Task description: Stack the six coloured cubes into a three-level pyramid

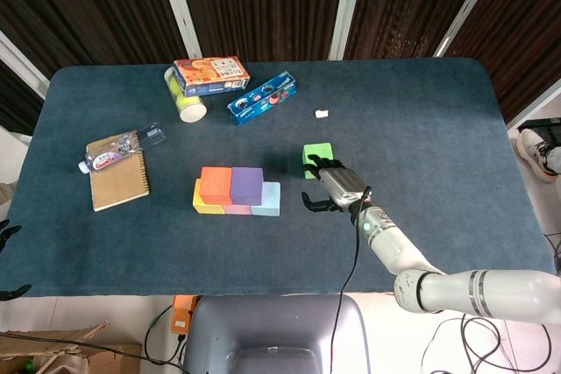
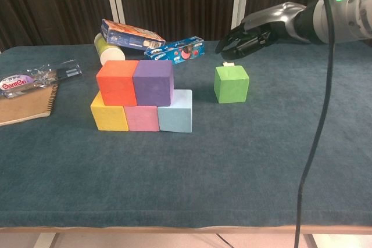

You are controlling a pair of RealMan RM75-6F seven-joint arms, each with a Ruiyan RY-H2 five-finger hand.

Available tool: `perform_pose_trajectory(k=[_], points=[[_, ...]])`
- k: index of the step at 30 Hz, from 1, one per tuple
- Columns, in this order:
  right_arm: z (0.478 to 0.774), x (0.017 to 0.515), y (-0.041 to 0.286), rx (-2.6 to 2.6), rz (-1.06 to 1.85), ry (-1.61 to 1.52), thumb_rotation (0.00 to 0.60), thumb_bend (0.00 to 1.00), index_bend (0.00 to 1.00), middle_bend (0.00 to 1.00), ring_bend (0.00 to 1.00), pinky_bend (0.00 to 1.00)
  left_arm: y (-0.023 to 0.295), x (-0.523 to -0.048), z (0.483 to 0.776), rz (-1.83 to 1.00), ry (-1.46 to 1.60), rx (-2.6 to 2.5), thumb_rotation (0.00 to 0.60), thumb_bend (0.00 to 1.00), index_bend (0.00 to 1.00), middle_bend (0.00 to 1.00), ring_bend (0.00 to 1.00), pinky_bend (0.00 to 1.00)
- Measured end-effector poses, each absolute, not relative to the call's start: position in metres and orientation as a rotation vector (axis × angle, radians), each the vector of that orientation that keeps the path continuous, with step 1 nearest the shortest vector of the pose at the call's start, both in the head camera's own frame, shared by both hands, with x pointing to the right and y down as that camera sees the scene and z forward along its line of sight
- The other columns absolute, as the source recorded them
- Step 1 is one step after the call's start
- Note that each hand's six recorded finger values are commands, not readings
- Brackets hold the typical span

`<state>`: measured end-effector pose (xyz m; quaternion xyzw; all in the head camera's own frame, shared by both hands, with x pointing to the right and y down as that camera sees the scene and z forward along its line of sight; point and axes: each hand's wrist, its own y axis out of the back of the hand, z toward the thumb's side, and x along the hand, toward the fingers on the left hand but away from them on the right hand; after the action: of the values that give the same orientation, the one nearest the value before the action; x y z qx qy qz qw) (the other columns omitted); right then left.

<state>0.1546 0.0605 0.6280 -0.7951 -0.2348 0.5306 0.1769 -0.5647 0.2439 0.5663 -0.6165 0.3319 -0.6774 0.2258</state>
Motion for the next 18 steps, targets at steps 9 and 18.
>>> perform_pose_trajectory(k=[9, 18], points=[[0.637, 0.177, 0.011, -1.889, 1.470, -0.792, 0.451, 0.26, 0.07, 0.00, 0.00, 0.00, 0.237, -0.558, 0.574, -1.867, 0.908, -1.707, 0.559, 0.03, 0.14, 0.01, 0.00, 0.08], [0.690, 0.173, 0.000, -1.708, 1.626, -0.619, 0.452, 0.23, 0.05, 0.00, 0.00, 0.00, 0.232, -0.564, 0.582, -1.916, 0.913, -1.699, 0.561, 0.03, 0.14, 0.01, 0.00, 0.08]])
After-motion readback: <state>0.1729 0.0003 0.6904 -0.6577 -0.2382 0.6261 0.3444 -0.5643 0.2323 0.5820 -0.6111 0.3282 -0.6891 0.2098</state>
